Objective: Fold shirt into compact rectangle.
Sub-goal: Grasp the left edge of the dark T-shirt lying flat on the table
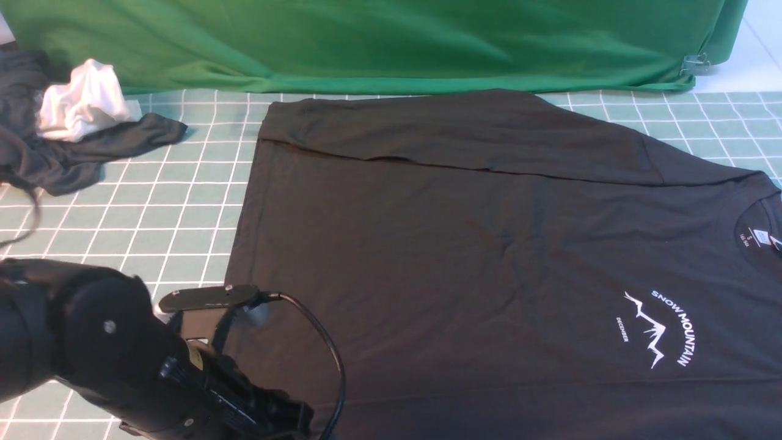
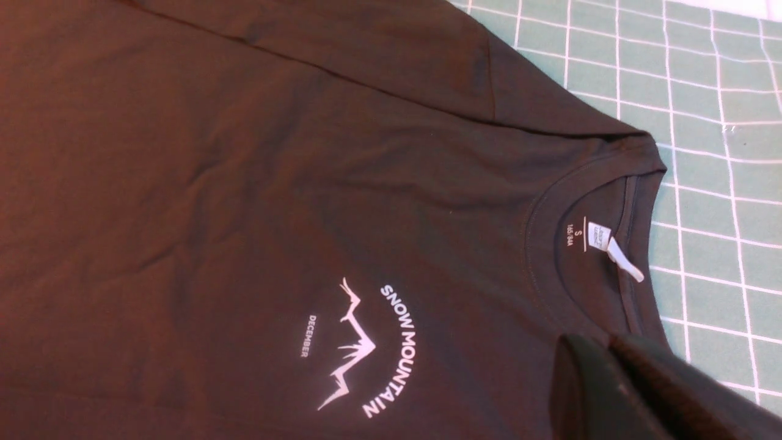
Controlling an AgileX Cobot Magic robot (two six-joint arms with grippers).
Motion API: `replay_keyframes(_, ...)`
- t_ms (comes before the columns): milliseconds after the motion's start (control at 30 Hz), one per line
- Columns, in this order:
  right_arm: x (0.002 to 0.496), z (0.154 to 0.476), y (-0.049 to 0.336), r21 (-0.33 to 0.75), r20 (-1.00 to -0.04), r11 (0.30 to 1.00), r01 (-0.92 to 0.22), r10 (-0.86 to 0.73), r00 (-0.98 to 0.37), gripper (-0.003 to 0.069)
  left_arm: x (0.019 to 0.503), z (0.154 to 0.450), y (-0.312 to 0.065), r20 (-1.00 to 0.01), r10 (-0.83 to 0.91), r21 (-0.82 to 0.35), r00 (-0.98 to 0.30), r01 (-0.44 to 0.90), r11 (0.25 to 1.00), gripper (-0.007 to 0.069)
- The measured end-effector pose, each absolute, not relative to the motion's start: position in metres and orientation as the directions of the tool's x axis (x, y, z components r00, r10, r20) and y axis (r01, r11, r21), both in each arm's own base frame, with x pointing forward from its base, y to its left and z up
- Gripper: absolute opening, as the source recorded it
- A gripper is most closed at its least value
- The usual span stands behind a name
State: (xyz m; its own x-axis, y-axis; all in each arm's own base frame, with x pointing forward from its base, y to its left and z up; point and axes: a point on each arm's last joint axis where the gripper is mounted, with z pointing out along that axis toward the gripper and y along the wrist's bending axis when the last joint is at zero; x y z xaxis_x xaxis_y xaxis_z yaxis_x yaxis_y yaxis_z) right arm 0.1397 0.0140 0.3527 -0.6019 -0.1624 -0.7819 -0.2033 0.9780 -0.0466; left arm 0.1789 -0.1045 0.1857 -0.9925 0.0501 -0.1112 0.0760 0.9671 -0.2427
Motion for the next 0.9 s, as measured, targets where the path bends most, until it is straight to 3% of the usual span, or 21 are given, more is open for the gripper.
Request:
replay_keyframes(100, 0.140, 0.353, 0.014, -0.047, -0.782, 0.978, -0.204, -0.163, -0.602, 0.0059, 0.184, 0.178, -0.099, -0.115, 0.050, -0.156, -0.992, 0.067, 0.985, 0.0469)
replay_keyframes(233, 0.140, 0.353, 0.014, -0.047, -0.782, 0.978, -0.204, -0.163, -0.602, 0.0062, 0.187, 0.170, -0.097, -0.095, 0.050, -0.111, -0.994, 0.061, 0.992, 0.0491)
replay_keyframes(567, 0.140, 0.353, 0.014, -0.047, -0.782, 0.978, -0.204, -0.163, -0.601, 0.0076, 0.191, 0.168, -0.106, -0.112, -0.019, -0.207, -0.993, 0.005, 0.978, 0.0496)
replay_keyframes(900, 0.140, 0.353, 0.014, -0.048, -0.782, 0.978, -0.204, -0.164, -0.601, 0.0092, 0.192, 0.161, -0.108, -0.077, -0.022, -0.206, -0.997, -0.005, 0.979, 0.0496)
